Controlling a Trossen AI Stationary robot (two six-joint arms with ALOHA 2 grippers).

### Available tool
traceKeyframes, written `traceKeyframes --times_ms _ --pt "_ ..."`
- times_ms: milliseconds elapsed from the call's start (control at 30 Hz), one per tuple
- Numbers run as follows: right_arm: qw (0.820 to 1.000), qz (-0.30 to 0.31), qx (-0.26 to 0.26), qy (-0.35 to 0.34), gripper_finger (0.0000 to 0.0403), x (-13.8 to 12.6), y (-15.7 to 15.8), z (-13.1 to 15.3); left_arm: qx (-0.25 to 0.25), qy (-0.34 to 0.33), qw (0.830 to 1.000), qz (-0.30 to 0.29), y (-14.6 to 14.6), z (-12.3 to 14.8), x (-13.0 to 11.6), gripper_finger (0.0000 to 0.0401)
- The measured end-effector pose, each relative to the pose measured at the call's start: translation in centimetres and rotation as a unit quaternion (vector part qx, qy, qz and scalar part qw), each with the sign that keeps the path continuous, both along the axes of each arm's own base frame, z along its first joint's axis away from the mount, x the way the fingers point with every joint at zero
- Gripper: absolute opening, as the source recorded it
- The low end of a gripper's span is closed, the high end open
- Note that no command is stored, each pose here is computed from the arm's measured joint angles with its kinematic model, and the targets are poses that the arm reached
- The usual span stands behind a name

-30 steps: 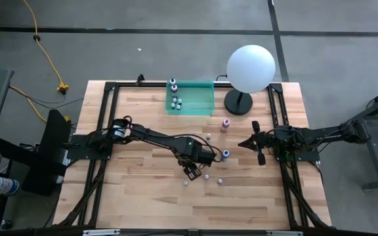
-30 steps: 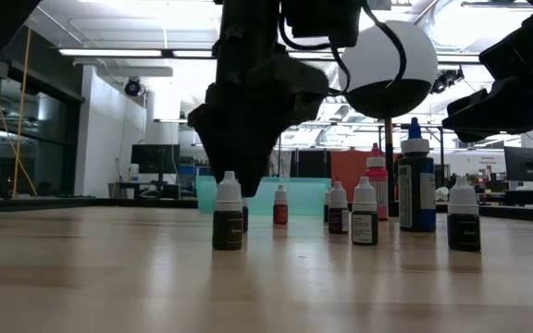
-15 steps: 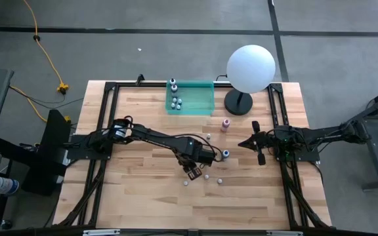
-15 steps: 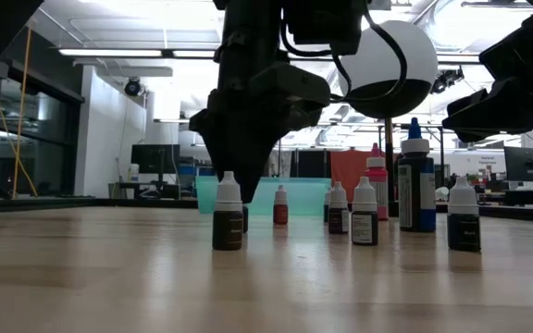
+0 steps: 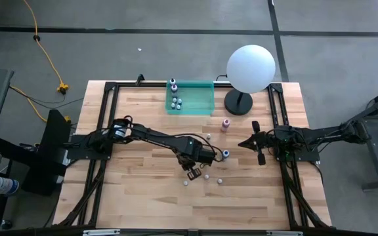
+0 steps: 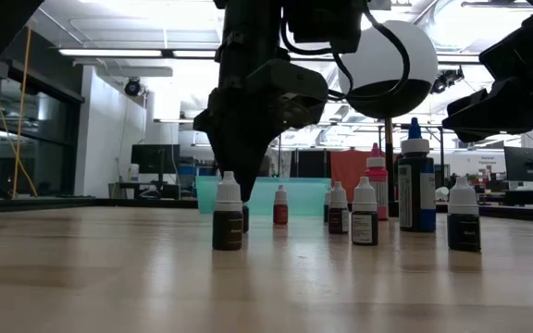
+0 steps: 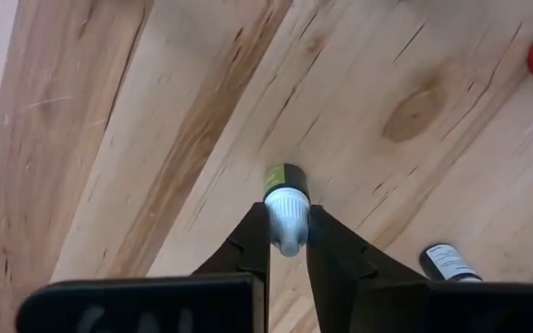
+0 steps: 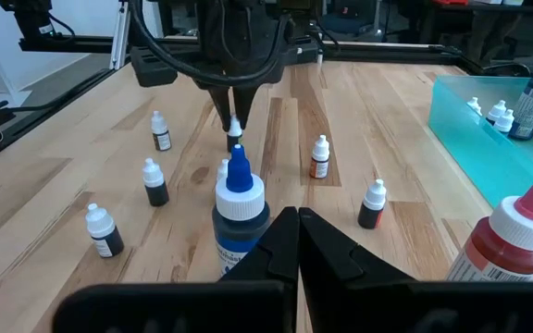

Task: Pick & Place food coloring
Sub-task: Put the small green food coloring bottle into the bin

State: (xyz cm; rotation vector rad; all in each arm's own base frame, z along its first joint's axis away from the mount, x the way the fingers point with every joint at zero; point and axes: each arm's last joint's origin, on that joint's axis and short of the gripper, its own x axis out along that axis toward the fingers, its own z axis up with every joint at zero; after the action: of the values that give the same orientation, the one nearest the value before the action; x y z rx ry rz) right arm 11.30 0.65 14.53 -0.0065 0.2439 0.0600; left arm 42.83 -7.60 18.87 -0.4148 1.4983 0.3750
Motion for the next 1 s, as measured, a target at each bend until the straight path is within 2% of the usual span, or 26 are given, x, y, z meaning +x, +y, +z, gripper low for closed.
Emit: traceKeyframes --times_ms 133,367,467,633,800,1000 --pt "1.0 0.0 0.0 0.0 0.0 0.0 0.0 0.0 -0.005 -0.014 1.0 0.008 0.7 1.4 -0.2 0.0033" --pt "1.0 0.0 0.0 0.0 0.0 0.0 0.0 0.0 -0.011 -0.047 0.998 0.033 3.0 6.0 -0.9 0.0033" --pt "1.0 0.0 0.0 0.0 0.0 0.0 0.0 0.0 -0.01 -0.042 0.998 0.05 4.5 7.8 -1.7 0.0033" --pt "1.0 0.0 0.0 0.0 0.0 0.0 0.0 0.0 -0.008 -0.039 0.995 0.092 8.1 9.7 -3.0 0.0033" --pt "1.0 0.0 0.0 0.0 0.0 0.0 0.0 0.0 0.0 -0.064 0.994 0.085 12.1 11.8 -4.4 0.0033" --pt "1.0 0.0 0.0 0.0 0.0 0.0 0.0 0.0 0.012 -0.072 0.994 0.087 16.9 12.2 -5.5 0.0033"
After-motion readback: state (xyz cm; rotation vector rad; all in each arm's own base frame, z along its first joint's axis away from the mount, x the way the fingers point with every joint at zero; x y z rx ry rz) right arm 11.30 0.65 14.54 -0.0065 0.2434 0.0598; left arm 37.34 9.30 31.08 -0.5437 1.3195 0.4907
